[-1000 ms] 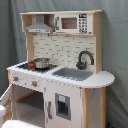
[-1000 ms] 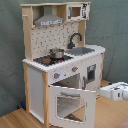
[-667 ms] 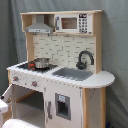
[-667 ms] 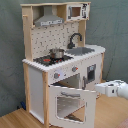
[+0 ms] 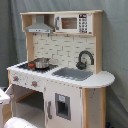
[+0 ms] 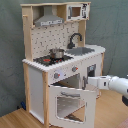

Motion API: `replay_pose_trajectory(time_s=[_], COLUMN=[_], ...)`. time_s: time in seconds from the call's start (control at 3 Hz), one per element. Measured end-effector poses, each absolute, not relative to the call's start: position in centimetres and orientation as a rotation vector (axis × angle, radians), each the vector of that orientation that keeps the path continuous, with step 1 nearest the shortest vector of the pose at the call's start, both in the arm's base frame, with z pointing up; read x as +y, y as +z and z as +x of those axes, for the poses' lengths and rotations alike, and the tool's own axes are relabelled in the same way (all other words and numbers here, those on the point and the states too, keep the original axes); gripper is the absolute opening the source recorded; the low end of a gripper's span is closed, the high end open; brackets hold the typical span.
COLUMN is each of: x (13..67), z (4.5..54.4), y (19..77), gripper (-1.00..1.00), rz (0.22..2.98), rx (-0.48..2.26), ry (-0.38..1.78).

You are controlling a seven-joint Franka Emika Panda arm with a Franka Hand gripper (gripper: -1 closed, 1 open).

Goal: Play with the kitchen

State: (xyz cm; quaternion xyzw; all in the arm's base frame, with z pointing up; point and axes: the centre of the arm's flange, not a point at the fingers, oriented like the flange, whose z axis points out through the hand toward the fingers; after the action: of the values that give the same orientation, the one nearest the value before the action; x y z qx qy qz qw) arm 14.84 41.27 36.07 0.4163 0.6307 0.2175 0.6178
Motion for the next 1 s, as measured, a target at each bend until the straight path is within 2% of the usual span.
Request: replay_pose_trajectory(time_s=[1.0], x=[42.4], z=[12.5], y=[49.1], gripper=[1.0], rz=[1.077], rx=[1.359], ry=[0.669])
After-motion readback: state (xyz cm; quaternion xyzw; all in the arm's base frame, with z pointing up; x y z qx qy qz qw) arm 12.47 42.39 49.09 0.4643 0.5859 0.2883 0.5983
